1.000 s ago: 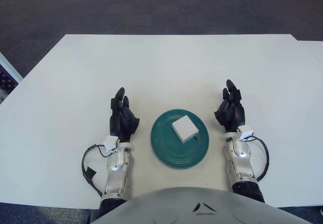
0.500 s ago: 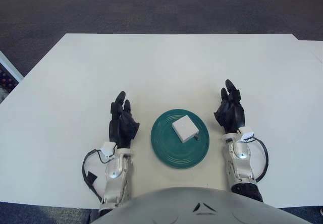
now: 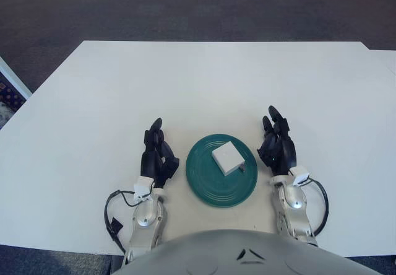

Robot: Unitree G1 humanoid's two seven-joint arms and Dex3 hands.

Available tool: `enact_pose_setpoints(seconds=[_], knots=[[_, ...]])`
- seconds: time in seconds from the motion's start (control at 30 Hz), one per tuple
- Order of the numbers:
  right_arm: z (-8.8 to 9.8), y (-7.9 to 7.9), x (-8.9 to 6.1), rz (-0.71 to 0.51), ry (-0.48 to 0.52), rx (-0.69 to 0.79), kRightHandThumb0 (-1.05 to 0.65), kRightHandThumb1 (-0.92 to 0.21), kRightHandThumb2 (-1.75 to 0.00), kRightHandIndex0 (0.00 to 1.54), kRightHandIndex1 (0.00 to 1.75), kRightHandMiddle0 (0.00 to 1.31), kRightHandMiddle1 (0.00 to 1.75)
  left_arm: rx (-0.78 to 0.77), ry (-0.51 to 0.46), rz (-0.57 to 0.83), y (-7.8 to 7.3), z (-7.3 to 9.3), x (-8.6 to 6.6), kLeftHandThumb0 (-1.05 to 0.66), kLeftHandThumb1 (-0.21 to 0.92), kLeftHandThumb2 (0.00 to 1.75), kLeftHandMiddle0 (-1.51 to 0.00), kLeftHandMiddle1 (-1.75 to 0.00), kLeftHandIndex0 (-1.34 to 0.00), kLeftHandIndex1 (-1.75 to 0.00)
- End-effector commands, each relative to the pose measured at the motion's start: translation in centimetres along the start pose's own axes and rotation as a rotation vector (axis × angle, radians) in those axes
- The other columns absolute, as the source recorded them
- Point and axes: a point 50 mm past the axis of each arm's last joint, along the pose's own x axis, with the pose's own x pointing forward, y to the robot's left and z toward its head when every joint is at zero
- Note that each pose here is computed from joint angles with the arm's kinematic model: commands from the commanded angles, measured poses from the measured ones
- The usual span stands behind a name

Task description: Put the charger into the plate.

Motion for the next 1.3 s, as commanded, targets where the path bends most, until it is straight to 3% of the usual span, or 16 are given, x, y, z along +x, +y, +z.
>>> enact_pose_setpoints(seconds=[0.0, 0.27, 0.4, 0.6, 0.83, 1.27], knots=[[-1.6, -0.6, -1.4, -0.003, 0.139, -0.037, -0.91, -0.92, -0.94, 0.11, 0.00, 0.00, 0.32, -0.008, 0.132, 0.008, 0.5, -1.4, -1.0, -1.02, 0.92, 0.93, -0.24, -0.01, 0.00, -0.58], [-1.4, -0.8, -1.5, -0.004, 0.180, -0.054, -0.90, -0.92, -0.96, 0.10, 0.00, 0.00, 0.29, -0.043, 0.174, 0.008, 0.5, -1.2, -0.6, -0.99, 0.92, 0.93, -0.24, -0.01, -0.02, -0.62], [-1.3, -1.0, -1.5, -0.015, 0.185, -0.057, -0.90, -0.92, -0.96, 0.10, 0.00, 0.00, 0.28, -0.040, 0.151, -0.015, -0.4, -0.6, -0.2, -1.01, 0.92, 0.93, -0.21, 0.00, 0.00, -0.61], [-1.1, -1.3, -1.3, -0.012, 0.184, -0.078, -0.87, -0.92, -0.96, 0.09, 0.00, 0.00, 0.29, 0.012, 0.156, -0.017, -0.3, -0.3, -1.1, -1.03, 0.92, 0.94, -0.18, 0.00, 0.00, -0.57], [-1.0, -1.7, -1.1, -0.006, 0.184, -0.099, -0.84, -0.92, -0.98, 0.08, 0.00, 0.00, 0.28, 0.062, 0.160, -0.038, -0.4, -0.3, -1.0, -1.04, 0.92, 0.97, -0.19, 0.00, 0.00, -0.55], [-1.0, -1.9, -1.0, -0.007, 0.176, -0.100, -0.84, -0.92, -0.98, 0.06, 0.00, 0.00, 0.25, -0.053, 0.105, -0.080, -0.3, 0.1, -0.2, -1.04, 0.92, 0.97, -0.18, 0.00, 0.00, -0.54]])
